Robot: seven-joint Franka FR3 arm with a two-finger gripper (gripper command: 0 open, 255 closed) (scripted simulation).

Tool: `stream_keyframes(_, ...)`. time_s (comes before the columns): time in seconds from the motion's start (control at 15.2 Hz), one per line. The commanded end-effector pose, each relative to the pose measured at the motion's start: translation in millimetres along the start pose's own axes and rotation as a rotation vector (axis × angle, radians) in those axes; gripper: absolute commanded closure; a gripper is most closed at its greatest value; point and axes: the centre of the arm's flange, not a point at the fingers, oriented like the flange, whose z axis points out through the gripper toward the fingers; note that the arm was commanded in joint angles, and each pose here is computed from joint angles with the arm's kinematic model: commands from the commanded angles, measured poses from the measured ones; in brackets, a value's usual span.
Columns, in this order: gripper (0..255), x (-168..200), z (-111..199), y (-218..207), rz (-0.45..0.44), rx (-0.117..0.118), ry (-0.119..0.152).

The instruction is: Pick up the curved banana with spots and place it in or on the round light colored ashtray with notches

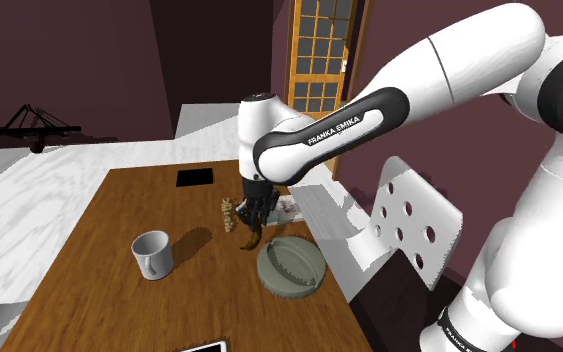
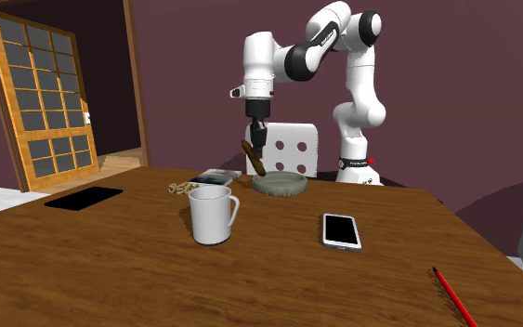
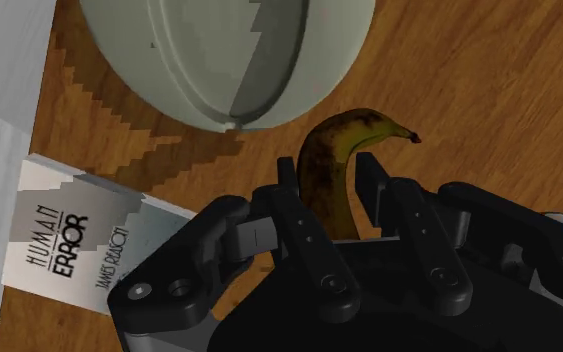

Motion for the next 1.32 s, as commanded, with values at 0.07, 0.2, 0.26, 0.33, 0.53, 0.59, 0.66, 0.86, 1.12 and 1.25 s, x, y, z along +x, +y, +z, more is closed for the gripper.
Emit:
stream_keyframes(0.07, 255, -32.1, -1.5, 20.2, 0.0, 0.0, 0.0)
stream_keyframes(0.2, 255, -54.0, -3.1, 34.9, 0.0, 0.0, 0.0)
stream_keyframes(0.26, 255, -64.9, -3.9, 42.3, 0.0, 0.0, 0.0)
stream_keyframes(0.33, 255, -75.9, -4.7, 49.6, 0.0, 0.0, 0.0)
stream_keyframes(0.53, 255, -102.4, -6.7, 67.4, 0.0, 0.0, 0.0)
stream_keyframes(0.59, 255, -102.4, -1.4, 67.3, 0.0, 0.0, 0.0)
stream_keyframes(0.66, 255, -102.5, 3.9, 67.3, 0.0, 0.0, 0.0)
stream_keyframes(0.86, 255, -102.7, 19.7, 67.1, 0.0, 0.0, 0.0)
stream_keyframes(1.12, 255, -102.9, 40.8, 67.0, 0.0, 0.0, 0.0)
stream_keyframes(1.25, 255, -103.0, 51.4, 66.9, 0.0, 0.0, 0.0)
